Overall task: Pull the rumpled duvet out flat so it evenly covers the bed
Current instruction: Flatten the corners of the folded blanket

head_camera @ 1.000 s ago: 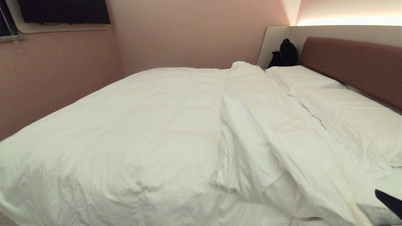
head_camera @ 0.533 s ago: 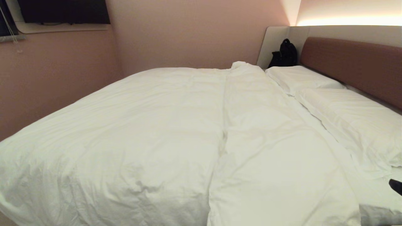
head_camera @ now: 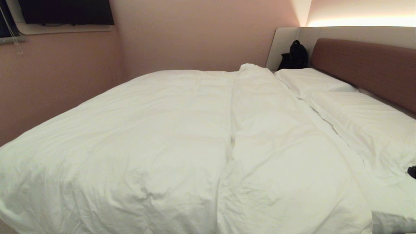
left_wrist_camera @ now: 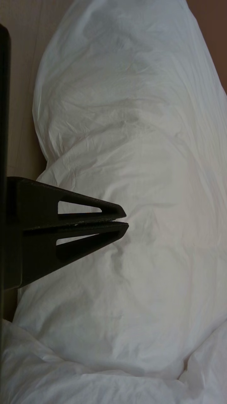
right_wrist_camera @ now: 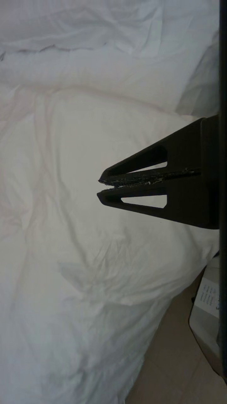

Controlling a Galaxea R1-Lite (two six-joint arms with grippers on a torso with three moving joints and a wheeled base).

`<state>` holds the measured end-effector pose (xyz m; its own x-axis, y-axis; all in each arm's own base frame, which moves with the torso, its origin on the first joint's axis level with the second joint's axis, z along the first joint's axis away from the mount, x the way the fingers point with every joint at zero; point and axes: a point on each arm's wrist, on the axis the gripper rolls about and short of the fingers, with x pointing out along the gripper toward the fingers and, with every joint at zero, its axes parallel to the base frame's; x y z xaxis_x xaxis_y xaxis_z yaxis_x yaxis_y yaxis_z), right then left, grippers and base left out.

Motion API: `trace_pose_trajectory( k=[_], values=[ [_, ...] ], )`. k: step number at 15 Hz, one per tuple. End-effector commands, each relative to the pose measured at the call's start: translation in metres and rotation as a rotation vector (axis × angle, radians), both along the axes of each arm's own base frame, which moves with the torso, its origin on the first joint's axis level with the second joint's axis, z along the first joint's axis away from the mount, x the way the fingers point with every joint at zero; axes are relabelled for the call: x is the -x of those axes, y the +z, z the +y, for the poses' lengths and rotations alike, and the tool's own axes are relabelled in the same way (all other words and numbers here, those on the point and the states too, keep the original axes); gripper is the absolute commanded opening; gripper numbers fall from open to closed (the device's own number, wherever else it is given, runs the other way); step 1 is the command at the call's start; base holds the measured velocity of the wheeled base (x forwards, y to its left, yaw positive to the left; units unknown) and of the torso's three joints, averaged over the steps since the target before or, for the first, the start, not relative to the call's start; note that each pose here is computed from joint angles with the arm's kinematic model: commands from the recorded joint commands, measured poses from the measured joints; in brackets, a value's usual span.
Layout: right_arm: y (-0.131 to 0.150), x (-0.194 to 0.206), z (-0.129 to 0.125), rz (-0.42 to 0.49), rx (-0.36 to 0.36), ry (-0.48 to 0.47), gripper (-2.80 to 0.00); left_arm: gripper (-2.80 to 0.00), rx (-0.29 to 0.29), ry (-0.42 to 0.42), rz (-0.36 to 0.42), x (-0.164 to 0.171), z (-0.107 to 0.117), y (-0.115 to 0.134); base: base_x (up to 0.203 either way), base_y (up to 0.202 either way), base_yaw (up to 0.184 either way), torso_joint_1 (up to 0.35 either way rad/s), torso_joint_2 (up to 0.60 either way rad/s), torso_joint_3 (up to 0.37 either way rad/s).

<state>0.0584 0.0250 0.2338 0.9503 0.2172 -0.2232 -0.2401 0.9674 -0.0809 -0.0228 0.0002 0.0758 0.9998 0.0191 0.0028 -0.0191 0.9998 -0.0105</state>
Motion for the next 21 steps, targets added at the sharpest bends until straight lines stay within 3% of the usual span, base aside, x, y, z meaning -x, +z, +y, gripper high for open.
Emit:
trace_pose_trajectory(
  k=[1, 4, 8, 13, 19, 21],
  values=[
    [-0.003, -0.024, 0.007, 0.084, 0.021, -0.069, -2.80, -2.80, 0.000, 0.001, 0.000, 0.000, 0.000, 0.000, 0.000, 0.000, 0.000, 0.000, 0.00, 0.000],
    [-0.013, -0.075, 0.009, 0.244, 0.006, -0.220, -2.80, -2.80, 0.000, 0.001, 0.000, 0.000, 0.000, 0.000, 0.000, 0.000, 0.000, 0.000, 0.00, 0.000],
    [-0.035, -0.125, -0.002, 0.423, -0.091, -0.342, -2.80, -2.80, 0.000, 0.001, 0.000, 0.000, 0.000, 0.000, 0.000, 0.000, 0.000, 0.000, 0.00, 0.000],
    [-0.053, -0.147, -0.043, 0.547, -0.252, -0.264, -2.80, -2.80, 0.000, 0.001, 0.000, 0.000, 0.000, 0.000, 0.000, 0.000, 0.000, 0.000, 0.00, 0.000],
    [-0.095, -0.145, -0.110, 0.570, -0.232, -0.130, -2.80, -2.80, 0.000, 0.001, 0.000, 0.000, 0.000, 0.000, 0.000, 0.000, 0.000, 0.000, 0.00, 0.000],
    [-0.112, -0.149, -0.127, 0.579, -0.260, -0.103, -2.80, -2.80, 0.000, 0.001, 0.000, 0.000, 0.000, 0.000, 0.000, 0.000, 0.000, 0.000, 0.00, 0.000]
  ],
)
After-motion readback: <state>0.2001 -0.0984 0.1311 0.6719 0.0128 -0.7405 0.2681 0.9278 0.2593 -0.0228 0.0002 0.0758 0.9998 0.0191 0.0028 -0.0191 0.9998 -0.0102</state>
